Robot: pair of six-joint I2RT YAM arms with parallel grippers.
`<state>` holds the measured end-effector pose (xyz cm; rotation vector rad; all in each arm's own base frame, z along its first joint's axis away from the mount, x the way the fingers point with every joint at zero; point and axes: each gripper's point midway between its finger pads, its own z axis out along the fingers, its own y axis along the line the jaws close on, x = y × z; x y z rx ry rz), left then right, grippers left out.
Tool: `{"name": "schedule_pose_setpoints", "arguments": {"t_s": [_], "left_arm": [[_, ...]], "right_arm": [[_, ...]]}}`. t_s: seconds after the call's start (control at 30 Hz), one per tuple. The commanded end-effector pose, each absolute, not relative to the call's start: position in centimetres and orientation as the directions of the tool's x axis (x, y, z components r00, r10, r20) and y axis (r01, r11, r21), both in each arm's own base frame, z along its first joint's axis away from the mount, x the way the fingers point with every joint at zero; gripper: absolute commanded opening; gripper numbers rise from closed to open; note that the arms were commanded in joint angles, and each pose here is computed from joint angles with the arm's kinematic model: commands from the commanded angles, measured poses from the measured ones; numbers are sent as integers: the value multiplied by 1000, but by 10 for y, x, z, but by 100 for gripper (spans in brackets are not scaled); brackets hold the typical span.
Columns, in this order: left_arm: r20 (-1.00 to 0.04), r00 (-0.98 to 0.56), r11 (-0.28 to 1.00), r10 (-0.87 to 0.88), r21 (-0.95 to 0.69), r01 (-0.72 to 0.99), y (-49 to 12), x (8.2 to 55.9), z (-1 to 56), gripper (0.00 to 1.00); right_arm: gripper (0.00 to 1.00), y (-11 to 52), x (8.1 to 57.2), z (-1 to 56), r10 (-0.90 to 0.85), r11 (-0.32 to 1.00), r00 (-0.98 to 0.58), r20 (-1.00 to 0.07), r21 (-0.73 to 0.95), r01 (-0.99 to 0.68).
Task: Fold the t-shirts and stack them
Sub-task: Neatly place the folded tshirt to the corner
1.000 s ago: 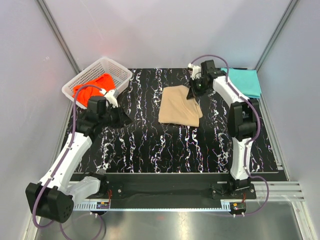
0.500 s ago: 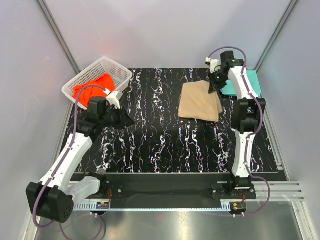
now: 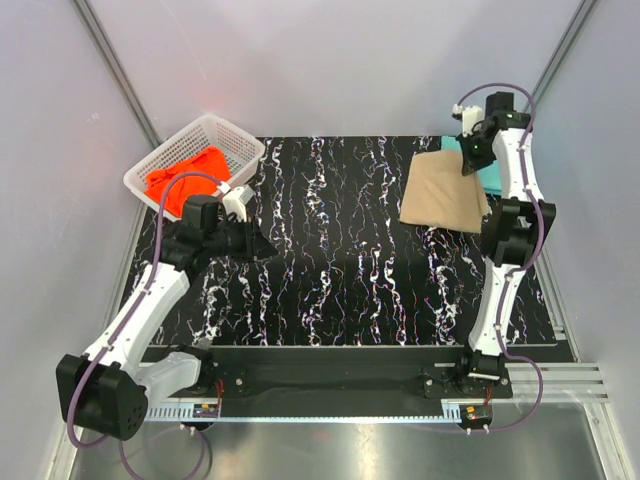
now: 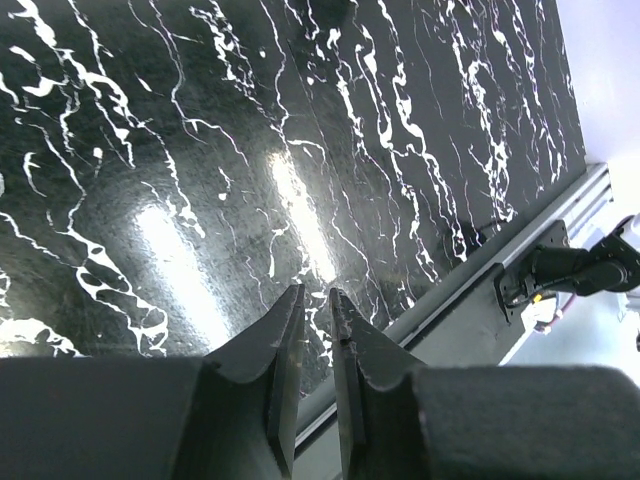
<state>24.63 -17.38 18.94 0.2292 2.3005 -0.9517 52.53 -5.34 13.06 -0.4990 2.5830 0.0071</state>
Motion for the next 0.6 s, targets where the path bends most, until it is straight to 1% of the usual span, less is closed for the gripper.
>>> {"name": "schedule_pose_setpoints", "arguments": {"t_s": [0.0, 0.13, 0.23, 0.33, 0.47, 0.57], "left_arm": [[-642, -764, 687, -62, -583, 434, -182, 250, 197, 22], [-627, -777, 690, -60, -588, 422, -182, 251, 192, 22], [-622, -781, 689, -58, -591, 419, -183, 251, 191, 22], [-618, -784, 688, -56, -593, 418, -183, 251, 190, 22], [-614, -787, 684, -54, -597, 419, -184, 251, 190, 22], [-606, -794, 684, -52, -601, 413, -184, 253, 187, 21]], "right_arm": [[0, -80, 553, 186, -412, 910, -699, -585, -239, -337], [0, -91, 567, 206, -424, 906, -642, -639, -289, -310], [0, -90, 574, 219, -437, 898, -590, -679, -298, -322], [0, -98, 579, 219, -472, 881, -577, -666, -340, -328], [0, -107, 586, 240, -486, 874, -539, -688, -377, -307], [0, -101, 586, 256, -515, 856, -487, -705, -397, -331]]}}
